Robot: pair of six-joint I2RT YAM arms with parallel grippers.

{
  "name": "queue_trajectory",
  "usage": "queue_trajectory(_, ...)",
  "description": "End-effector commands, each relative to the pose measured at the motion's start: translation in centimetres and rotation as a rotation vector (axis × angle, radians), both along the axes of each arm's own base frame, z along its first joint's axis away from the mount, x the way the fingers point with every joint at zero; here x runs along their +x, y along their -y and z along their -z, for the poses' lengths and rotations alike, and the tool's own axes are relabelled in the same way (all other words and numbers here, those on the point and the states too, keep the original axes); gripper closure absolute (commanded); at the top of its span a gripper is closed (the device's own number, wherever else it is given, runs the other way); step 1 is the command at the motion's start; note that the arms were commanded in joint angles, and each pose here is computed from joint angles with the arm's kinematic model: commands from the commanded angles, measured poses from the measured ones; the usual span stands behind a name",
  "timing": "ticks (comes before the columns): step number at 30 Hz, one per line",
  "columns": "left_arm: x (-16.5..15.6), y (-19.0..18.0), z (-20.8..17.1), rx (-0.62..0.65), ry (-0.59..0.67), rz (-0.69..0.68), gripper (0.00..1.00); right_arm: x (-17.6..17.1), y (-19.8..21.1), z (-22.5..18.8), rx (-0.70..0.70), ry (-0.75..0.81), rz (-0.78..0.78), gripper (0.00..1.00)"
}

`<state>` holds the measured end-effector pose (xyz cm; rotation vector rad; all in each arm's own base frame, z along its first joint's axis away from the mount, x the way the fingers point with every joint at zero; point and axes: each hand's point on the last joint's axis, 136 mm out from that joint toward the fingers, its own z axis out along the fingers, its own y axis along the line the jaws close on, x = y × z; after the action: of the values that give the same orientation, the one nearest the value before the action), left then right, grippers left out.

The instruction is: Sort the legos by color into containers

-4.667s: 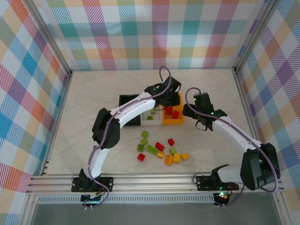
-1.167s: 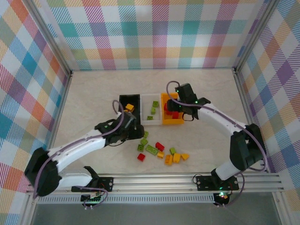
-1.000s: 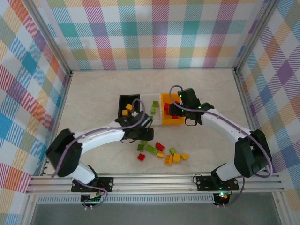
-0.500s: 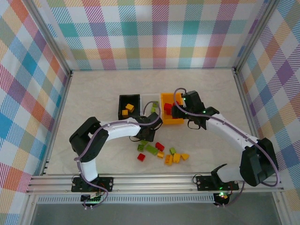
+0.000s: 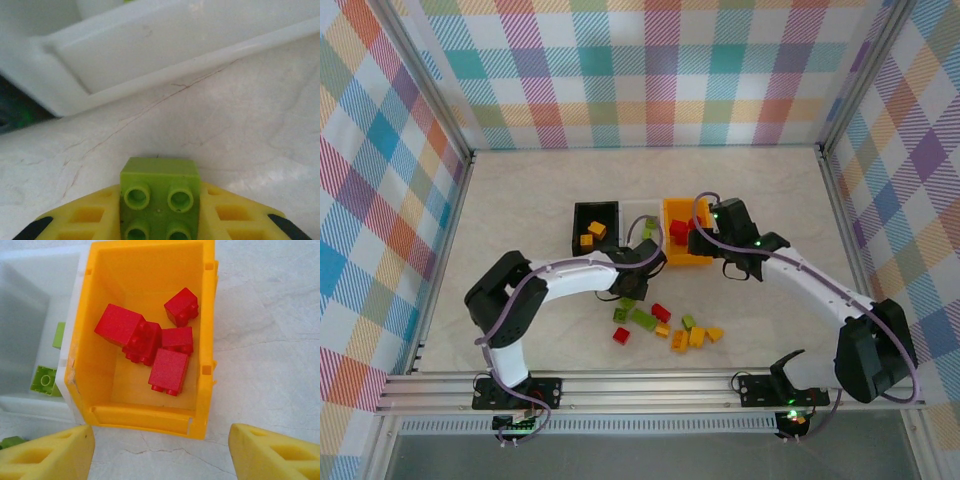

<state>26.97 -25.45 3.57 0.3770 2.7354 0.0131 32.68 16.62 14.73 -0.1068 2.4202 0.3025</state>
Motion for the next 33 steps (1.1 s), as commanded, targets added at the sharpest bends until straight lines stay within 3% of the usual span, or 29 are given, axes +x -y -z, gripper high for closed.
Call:
queue_trajectory(1, 0.0, 0.7, -5.0, -0.126, 0.076, -0.025, 0.68, 0.1, 0.4, -1.0, 0.024, 0.040, 0.023, 0.28)
queue_trajectory(5, 2.7, 1.5, -9.0, -0.263, 0.145, -0.086, 0.67, -0.1, 0.3, -0.6, 0.034, 0.033, 0.025, 0.28)
queue_trajectory(10, 7.8, 2.1, -10.2, -0.363, 0.156, -0.173, 0.67, -0.3, 0.5, 0.0, 0.028, 0.013, 0.029, 0.28)
queue_trajectory(19, 13.1, 3.3, -9.3, -0.309, 0.165, -0.221, 0.65, -0.8, 0.8, -0.1, 0.027, 0.011, 0.030, 0.28)
queue_trajectory(25, 14.1, 3.8, -9.5, -0.346, 0.156, -0.234, 0.41, -1.2, 1.0, -0.6, 0.032, 0.019, 0.029, 0.26)
queue_trajectory(28, 13.8, 4.0, -10.4, -0.367, 0.161, -0.227, 0.34, -1.2, 0.9, -0.9, 0.037, 0.023, 0.029, 0.25)
queue_trajectory(33, 10.9, 4.1, -12.3, -0.413, 0.163, -0.183, 0.22, -1.1, 0.8, -1.1, 0.045, 0.025, 0.025, 0.25)
